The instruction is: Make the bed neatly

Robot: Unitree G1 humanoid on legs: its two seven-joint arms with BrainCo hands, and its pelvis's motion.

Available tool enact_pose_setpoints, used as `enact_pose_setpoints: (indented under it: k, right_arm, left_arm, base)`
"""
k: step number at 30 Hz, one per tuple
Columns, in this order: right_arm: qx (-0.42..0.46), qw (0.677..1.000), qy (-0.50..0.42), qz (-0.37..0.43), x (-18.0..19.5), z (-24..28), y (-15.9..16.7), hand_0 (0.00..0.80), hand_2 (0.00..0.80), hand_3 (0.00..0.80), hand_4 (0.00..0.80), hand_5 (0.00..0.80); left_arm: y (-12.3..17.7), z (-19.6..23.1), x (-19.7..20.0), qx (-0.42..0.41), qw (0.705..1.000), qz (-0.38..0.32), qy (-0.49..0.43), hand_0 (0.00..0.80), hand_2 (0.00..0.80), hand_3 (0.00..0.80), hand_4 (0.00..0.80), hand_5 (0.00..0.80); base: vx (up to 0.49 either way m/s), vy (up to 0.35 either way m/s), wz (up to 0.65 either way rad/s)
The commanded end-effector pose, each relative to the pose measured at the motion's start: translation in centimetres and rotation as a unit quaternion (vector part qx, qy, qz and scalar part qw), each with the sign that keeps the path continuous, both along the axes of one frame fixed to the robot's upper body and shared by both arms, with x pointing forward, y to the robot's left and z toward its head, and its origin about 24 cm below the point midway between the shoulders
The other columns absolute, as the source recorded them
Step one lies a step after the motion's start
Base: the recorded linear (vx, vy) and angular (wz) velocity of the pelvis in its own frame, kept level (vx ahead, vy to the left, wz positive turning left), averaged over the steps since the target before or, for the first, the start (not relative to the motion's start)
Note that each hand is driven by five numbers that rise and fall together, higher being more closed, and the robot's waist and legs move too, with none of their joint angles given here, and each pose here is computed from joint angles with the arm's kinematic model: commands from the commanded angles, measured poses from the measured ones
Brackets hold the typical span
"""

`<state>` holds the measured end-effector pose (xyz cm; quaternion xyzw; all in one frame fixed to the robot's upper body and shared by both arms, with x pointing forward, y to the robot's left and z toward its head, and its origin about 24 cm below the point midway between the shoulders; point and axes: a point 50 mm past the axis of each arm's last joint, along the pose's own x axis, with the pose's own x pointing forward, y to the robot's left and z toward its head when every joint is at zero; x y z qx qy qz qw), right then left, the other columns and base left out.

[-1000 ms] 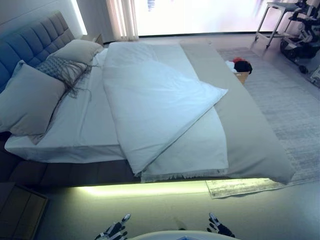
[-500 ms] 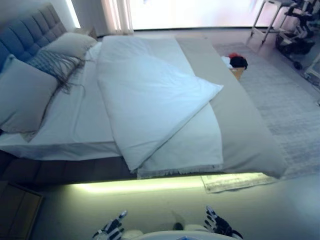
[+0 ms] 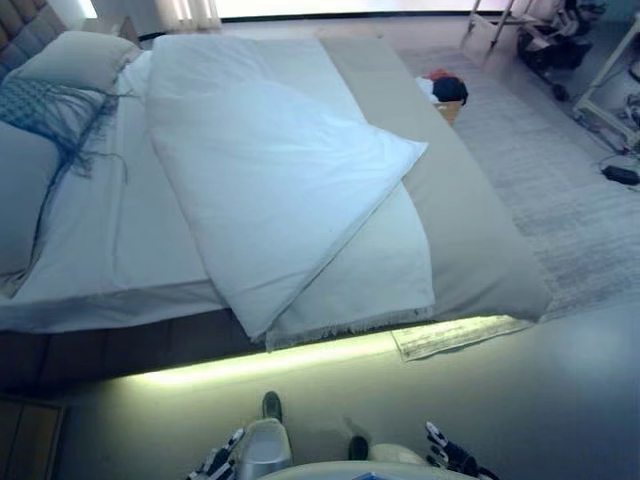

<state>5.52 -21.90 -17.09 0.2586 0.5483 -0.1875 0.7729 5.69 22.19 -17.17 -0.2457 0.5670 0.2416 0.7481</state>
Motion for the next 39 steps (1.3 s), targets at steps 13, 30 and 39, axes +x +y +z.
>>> enact_pose_setpoints:
  k: [13,30,39]
  right_arm:
    - [-0.021,0.996,-0.061,-0.056,3.1,0.7,-0.8,0.000,0.000,0.000,0.000,0.000]
    - [-0.078,0.918,-0.379,-0.090,21.2,10.8,-2.9,0.000,0.000,0.000,0.000,0.000]
    - [-0.054,0.913,-0.395,-0.088,28.1,18.5,-5.7,0.000,0.000,0.000,0.000,0.000]
  left_arm:
    - [-0.6,0.4,3.2,-0.003,0.993,-0.121,-0.016,0.000,0.000,0.000,0.000,0.000]
    - [-1.5,1.3,6.9,-0.004,0.986,-0.148,-0.071,0.000,0.000,0.000,0.000,0.000]
    - [0.5,2.4,9.0,-0.014,0.987,-0.106,-0.120,0.000,0.000,0.000,0.000,0.000]
  base:
    - [0.240,0.133,0.17]
    - [-0.022,-0.097,0.32]
    - [0.009,-0.002,0.19]
